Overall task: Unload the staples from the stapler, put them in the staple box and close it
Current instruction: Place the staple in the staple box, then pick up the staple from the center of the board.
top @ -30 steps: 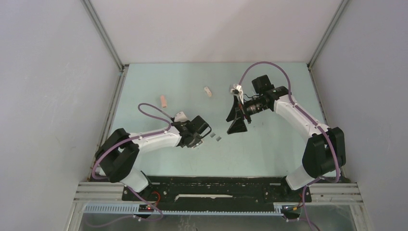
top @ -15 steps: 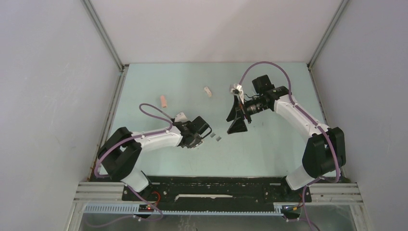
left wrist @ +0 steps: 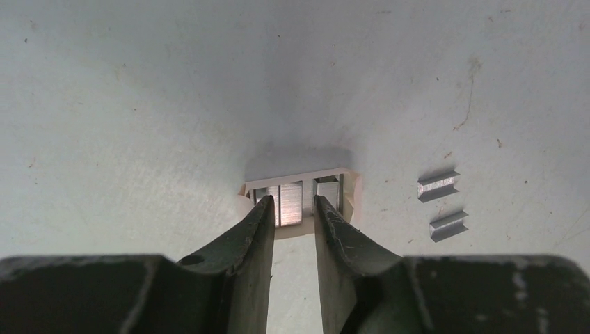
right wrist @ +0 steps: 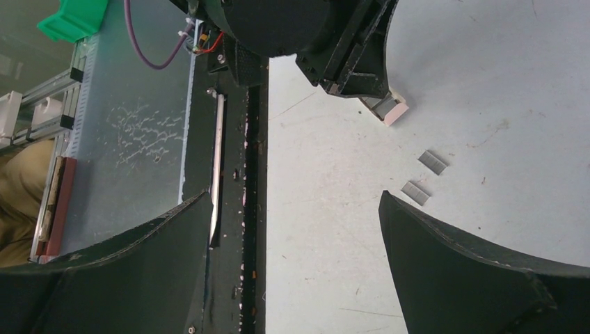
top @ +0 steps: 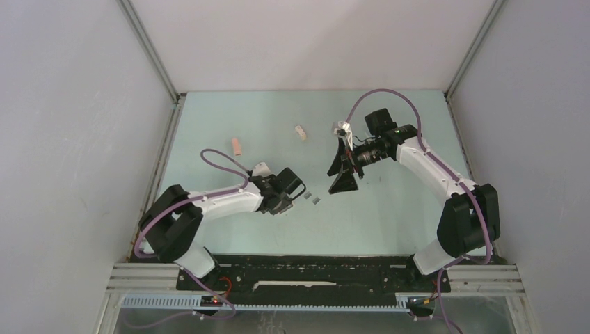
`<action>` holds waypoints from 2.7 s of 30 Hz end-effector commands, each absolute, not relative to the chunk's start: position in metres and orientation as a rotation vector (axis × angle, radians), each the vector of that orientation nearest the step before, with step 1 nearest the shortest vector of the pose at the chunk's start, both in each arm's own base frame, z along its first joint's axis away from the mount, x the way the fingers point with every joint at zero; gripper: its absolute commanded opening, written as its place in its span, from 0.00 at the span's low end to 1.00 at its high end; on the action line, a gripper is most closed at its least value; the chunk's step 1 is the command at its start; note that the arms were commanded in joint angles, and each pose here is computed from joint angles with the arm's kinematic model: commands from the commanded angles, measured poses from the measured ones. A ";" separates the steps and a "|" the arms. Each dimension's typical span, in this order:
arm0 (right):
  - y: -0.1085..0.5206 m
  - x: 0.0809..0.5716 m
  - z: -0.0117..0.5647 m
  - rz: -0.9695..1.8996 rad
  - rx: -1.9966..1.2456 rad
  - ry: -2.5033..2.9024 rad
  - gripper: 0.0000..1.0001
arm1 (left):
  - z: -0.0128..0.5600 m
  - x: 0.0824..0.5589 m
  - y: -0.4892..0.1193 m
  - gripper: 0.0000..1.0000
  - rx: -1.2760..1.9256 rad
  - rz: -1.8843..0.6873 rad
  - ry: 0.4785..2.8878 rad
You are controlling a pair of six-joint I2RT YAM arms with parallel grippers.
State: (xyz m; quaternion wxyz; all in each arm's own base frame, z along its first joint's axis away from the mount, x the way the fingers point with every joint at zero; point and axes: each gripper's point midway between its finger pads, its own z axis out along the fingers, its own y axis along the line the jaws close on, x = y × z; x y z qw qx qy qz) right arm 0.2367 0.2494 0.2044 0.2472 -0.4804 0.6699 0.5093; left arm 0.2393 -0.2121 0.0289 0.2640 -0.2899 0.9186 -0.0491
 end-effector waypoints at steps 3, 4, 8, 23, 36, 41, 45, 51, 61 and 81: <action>0.249 0.227 0.214 1.377 -1.367 1.749 1.00 | 0.087 0.257 -0.220 0.33 -0.710 -0.254 2.387; 0.250 0.225 0.213 1.366 -1.386 1.740 1.00 | 0.093 0.257 -0.219 0.33 -0.690 -0.265 2.378; 0.251 0.221 0.213 1.295 -1.443 1.697 1.00 | 0.116 0.256 -0.211 0.33 -0.567 -0.304 2.324; 0.242 0.252 0.239 0.820 -1.354 1.684 1.00 | 0.181 0.231 -0.150 1.00 -0.173 -0.527 1.816; 0.256 0.224 0.190 0.895 -1.734 1.507 1.00 | 0.189 0.223 -0.151 1.00 -0.008 -0.621 1.652; 0.266 0.227 0.177 0.834 -1.860 1.405 1.00 | 0.165 0.228 -0.145 1.00 0.013 -0.543 1.669; 0.272 0.239 0.170 0.821 -1.914 1.372 0.97 | 0.148 0.233 -0.136 1.00 0.031 -0.456 1.663; 0.282 0.259 0.154 0.824 -1.924 1.430 0.88 | 0.141 0.235 -0.135 1.00 0.030 -0.445 1.652; 0.287 0.263 0.122 0.809 -1.941 1.566 0.74 | 0.135 0.236 -0.133 1.00 0.005 -0.444 1.653; 0.292 0.265 0.097 0.758 -1.972 1.634 0.60 | 0.129 0.239 -0.135 1.00 0.002 -0.423 1.683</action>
